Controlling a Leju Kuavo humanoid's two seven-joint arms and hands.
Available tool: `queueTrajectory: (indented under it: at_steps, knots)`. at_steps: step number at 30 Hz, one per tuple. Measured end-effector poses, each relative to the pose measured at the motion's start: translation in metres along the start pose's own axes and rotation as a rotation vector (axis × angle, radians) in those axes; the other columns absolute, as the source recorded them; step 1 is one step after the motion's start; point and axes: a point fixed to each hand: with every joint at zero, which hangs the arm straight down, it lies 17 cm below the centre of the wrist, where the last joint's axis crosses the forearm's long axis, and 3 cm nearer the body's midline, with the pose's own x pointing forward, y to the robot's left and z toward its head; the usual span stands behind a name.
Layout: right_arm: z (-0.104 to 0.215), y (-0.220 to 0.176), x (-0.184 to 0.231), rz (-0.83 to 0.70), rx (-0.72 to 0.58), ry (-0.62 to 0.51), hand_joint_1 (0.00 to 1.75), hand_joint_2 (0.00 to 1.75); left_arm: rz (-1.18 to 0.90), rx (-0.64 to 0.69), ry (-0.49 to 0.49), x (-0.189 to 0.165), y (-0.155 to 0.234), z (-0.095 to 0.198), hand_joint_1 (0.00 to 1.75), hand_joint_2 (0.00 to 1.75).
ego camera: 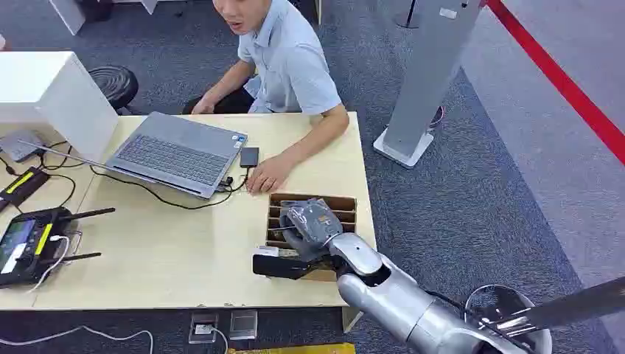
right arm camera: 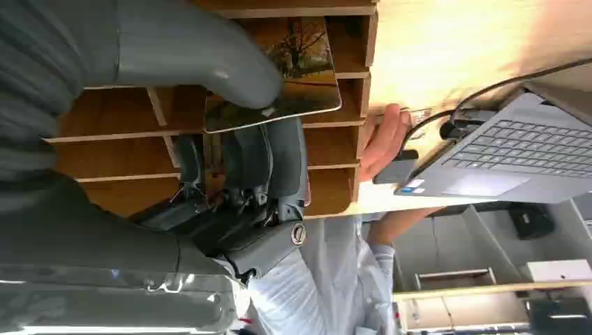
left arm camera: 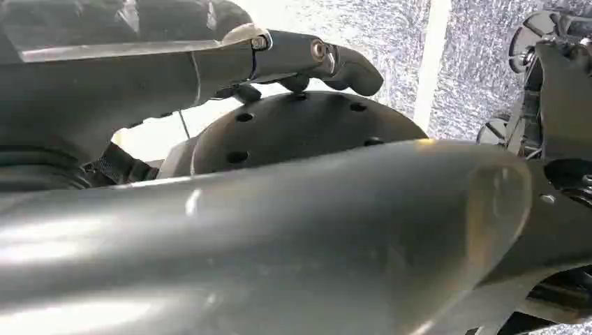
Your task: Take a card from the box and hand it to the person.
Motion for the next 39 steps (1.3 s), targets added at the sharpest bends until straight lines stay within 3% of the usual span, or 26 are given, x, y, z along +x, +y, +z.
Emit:
queueTrajectory:
  at_steps: [6,8,15,19,30,39]
  knots:
    - [-0.002,0.002,-0.003,0.008,0.006,-0.004,1.40,1.75,0.002,0.012,-0.004,0.001,0.002,0.000,0.00,0.00]
    - [-0.002,0.002,-0.004,0.009,0.008,-0.002,1.75,1.75,0.005,0.016,-0.007,0.001,0.002,0.000,0.00,0.00]
    - [-0.002,0.002,-0.003,-0.014,-0.011,-0.019,1.75,1.75,0.009,0.021,-0.016,0.002,0.003,-0.001,0.00,0.00]
    - [-0.001,-0.014,0.007,-0.084,-0.074,-0.088,1.75,1.75,0.004,0.019,-0.029,0.003,0.003,-0.001,0.00,0.00]
    - [0.007,-0.132,0.010,-0.048,-0.408,-0.179,1.75,1.75,-0.007,0.004,-0.040,0.002,0.001,-0.002,0.00,0.00]
    - [0.005,-0.188,0.018,0.001,-0.531,-0.208,1.75,1.75,-0.041,-0.014,-0.039,0.001,-0.002,-0.002,0.00,0.00]
